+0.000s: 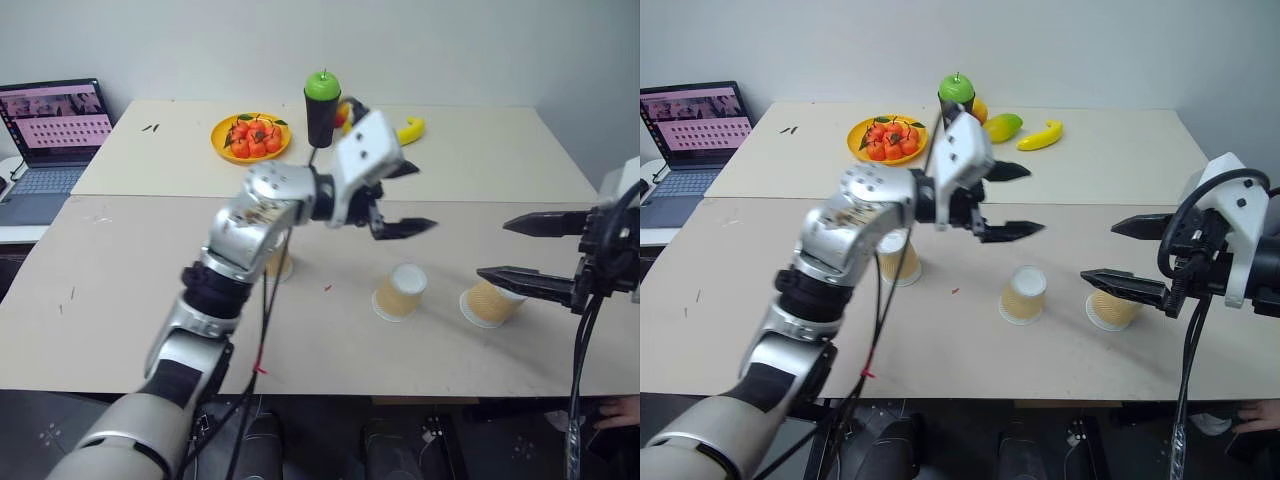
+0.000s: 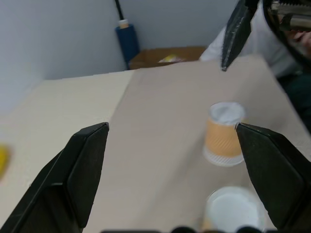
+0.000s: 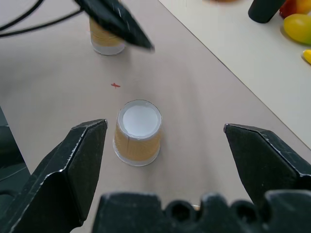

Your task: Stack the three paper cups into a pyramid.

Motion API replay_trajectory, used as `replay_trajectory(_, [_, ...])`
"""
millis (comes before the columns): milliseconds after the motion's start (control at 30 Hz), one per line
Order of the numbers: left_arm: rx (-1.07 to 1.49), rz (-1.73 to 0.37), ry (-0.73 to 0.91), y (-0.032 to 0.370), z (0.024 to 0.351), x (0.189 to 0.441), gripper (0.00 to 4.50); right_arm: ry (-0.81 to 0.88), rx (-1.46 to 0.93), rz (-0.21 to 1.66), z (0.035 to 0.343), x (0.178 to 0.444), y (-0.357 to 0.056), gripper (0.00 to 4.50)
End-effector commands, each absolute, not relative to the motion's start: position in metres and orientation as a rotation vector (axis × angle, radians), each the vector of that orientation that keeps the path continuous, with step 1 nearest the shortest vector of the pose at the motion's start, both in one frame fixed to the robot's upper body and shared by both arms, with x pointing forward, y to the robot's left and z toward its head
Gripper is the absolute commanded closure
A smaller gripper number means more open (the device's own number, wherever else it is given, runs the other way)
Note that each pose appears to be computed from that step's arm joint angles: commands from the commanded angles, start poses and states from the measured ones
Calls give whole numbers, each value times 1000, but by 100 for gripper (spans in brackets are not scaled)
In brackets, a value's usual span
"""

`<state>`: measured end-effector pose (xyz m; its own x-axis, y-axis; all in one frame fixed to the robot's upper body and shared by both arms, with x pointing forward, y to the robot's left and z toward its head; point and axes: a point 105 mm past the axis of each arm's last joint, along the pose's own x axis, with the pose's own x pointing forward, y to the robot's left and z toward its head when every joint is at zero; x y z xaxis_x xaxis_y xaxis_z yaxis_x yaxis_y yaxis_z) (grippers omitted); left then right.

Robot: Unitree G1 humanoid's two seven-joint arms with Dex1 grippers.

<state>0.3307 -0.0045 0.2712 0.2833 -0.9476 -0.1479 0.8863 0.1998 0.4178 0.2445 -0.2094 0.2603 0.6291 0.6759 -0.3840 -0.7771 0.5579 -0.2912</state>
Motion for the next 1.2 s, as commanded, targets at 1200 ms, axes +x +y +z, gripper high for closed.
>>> replay_trajectory(1200, [279,-553,-100,158,173,304,4,136,-402,1202,290,255,-183,0])
